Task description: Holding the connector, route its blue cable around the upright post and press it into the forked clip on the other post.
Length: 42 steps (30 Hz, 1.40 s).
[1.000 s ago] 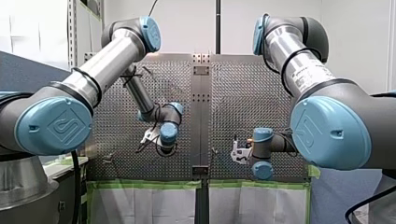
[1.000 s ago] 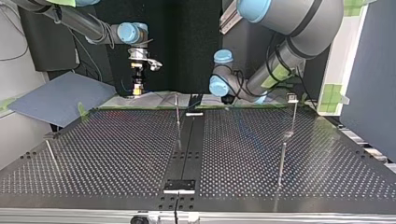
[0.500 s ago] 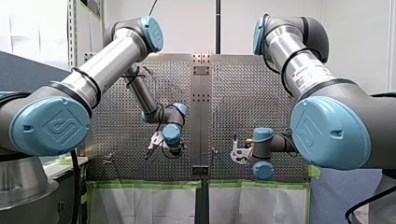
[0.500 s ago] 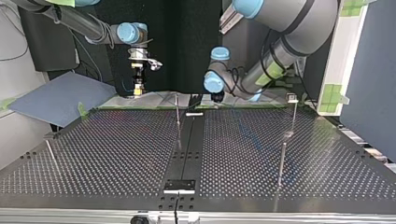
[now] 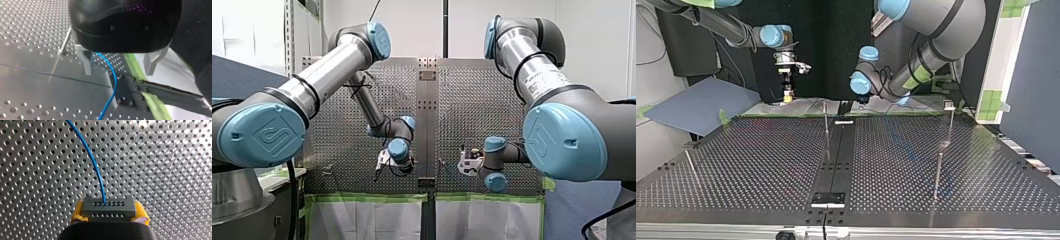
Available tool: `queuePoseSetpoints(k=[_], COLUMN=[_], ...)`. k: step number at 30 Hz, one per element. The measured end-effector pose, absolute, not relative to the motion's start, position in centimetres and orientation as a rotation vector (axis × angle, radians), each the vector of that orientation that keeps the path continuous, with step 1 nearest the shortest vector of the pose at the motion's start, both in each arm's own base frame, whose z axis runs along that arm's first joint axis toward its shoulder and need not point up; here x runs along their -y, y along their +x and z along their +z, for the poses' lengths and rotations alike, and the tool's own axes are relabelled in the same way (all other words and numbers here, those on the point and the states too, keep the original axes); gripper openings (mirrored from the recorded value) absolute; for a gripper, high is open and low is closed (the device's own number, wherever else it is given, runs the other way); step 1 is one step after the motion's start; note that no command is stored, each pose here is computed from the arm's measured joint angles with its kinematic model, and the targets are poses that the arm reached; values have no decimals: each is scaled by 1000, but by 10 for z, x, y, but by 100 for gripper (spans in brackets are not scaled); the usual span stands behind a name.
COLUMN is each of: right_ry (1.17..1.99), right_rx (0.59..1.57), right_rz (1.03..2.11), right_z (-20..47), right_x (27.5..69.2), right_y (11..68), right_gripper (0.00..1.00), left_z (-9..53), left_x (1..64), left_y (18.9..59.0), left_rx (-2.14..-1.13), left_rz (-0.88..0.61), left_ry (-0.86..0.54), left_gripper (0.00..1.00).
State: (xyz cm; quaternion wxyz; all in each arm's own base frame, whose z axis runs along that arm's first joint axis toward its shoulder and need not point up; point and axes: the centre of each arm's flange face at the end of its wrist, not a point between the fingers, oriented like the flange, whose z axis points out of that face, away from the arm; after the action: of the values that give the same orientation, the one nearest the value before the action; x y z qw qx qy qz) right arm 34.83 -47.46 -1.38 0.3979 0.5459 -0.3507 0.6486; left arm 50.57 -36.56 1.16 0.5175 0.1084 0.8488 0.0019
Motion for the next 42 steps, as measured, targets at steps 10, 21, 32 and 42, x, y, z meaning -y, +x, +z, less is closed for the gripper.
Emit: queuePoseSetpoints(k=[10,21,32,42], right_ry=[1425,1437,1402,1347], right_rx=[842,850,889,938], right_rz=[1690,1684,1616,1532], right_z=[-14,-16,-19,-20], right_x=[470,468,473,478], right_y=[354,352,337,323], right_gripper=[0,0,0,0], left_z=[-2,-14,-25,-30], left_x=[372,381,385,407], left_y=[508,508,512,515], left_rx=[-2008,-1967,-1914,-1831], left_rz=[-80,-162,-224,-325], left_ry=[164,66,-47,-126], left_gripper=[100,100,100,100])
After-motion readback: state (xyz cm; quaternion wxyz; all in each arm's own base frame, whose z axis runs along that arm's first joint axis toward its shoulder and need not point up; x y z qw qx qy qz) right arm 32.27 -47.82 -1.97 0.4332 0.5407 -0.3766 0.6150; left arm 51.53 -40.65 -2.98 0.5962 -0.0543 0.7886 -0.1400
